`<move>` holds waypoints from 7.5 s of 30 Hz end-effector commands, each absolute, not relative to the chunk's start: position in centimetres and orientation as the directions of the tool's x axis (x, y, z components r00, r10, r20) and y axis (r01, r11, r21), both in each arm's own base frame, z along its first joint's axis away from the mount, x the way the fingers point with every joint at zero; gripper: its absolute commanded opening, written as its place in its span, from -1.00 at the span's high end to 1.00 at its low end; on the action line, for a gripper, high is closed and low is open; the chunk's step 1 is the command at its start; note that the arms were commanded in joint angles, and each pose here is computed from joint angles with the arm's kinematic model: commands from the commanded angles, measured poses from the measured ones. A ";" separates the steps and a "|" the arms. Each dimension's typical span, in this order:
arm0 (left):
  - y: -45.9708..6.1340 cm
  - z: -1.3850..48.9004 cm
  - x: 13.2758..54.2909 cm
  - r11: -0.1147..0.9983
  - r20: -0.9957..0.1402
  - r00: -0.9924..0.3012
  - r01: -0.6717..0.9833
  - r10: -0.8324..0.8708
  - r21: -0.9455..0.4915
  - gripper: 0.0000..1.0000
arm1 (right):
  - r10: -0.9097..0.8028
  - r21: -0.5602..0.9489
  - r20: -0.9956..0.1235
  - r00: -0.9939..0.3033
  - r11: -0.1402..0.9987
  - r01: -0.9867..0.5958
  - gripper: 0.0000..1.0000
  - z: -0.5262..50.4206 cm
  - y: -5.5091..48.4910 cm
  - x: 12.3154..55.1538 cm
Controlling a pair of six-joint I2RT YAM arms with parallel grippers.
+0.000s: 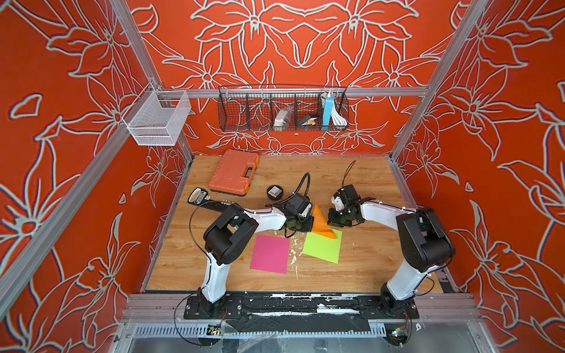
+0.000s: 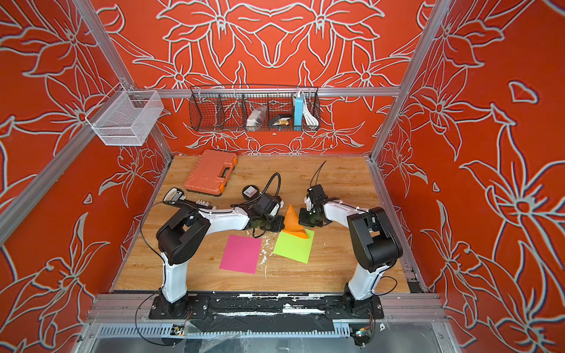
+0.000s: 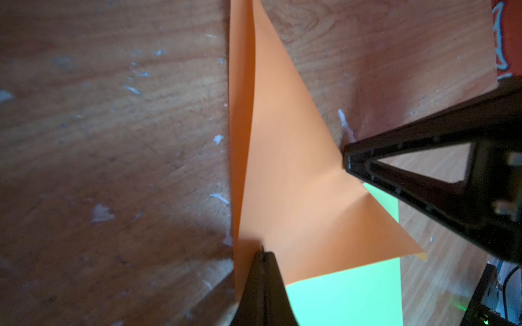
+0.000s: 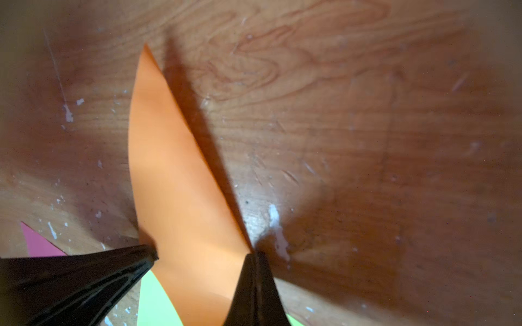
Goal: Fold the square paper diagonally
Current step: Fold the paper at the center of the board.
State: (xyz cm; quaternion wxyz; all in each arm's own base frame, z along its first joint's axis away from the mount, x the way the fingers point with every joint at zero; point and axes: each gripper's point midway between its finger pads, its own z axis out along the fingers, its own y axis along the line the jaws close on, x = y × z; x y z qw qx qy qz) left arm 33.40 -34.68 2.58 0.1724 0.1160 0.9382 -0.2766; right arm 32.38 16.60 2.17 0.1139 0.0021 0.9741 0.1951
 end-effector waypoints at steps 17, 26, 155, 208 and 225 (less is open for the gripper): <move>-33.6 0.0 32.1 0.852 -0.324 -0.932 0.300 0.165 -0.428 1.00 | 0.014 0.483 -0.188 -0.982 0.872 -0.080 1.00 5.5 20.6 29.0; -33.6 0.0 32.1 0.853 -0.324 -0.932 0.299 0.164 -0.428 1.00 | 0.052 0.445 -0.122 -0.991 0.896 -0.008 1.00 3.1 20.5 28.7; -33.3 -0.5 32.2 0.868 -0.316 -0.933 0.295 0.172 -0.400 1.00 | 0.098 0.227 -0.026 -0.995 0.970 0.090 1.00 0.8 12.7 24.6; -33.0 -0.3 32.5 0.871 -0.322 -0.931 0.296 0.171 -0.393 1.00 | 0.044 0.218 -0.026 -0.999 0.975 0.037 1.00 1.9 13.2 24.3; -32.9 -0.2 32.5 0.872 -0.325 -0.930 0.298 0.173 -0.388 1.00 | 0.044 0.108 0.003 -0.999 0.993 0.044 1.00 1.0 9.5 24.2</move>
